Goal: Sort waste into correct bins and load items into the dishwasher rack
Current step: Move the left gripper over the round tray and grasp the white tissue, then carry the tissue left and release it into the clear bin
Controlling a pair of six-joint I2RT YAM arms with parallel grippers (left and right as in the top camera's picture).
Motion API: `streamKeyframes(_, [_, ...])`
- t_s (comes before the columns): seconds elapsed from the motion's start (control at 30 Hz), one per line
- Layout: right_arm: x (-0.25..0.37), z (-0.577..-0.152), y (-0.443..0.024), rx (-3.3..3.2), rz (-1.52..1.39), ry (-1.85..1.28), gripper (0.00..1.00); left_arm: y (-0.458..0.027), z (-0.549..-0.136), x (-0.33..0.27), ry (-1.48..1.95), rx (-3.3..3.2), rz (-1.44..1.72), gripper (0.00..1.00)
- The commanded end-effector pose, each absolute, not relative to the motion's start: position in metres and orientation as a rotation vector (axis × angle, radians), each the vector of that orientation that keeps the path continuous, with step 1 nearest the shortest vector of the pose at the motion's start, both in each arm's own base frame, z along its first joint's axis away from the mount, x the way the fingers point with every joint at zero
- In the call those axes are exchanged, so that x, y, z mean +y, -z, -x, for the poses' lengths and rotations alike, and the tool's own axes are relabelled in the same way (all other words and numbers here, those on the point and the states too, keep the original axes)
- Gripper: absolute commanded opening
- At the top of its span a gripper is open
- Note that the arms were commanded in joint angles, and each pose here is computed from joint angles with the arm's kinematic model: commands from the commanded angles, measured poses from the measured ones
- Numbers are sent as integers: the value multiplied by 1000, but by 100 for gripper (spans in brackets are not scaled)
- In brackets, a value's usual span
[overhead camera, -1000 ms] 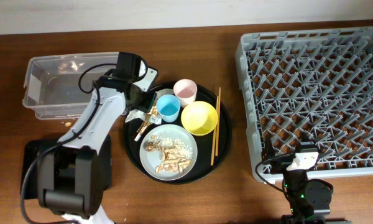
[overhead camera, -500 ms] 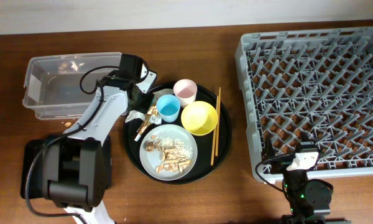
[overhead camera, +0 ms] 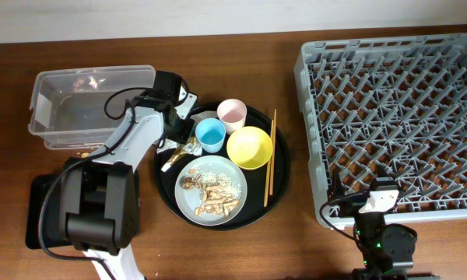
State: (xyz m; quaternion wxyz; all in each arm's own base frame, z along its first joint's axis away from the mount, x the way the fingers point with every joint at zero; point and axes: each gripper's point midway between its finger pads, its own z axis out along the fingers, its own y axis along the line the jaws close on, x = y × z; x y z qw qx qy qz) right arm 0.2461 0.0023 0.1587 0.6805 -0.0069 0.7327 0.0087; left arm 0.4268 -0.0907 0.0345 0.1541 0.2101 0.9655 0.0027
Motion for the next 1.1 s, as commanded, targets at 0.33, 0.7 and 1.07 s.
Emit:
streamKeyframes(0.33, [-1, -246, -156, 1649, 0, -10, 99, -48, -430, -91, 15, 2766, -525, 1])
streamKeyframes(0.7, [-1, -246, -156, 1649, 0, -10, 99, -124, -423, -89, 49, 2649, -366, 1])
streamKeyframes(1.07, [-1, -246, -156, 1649, 0, -10, 99, -155, -420, -89, 66, 2583, -317, 1])
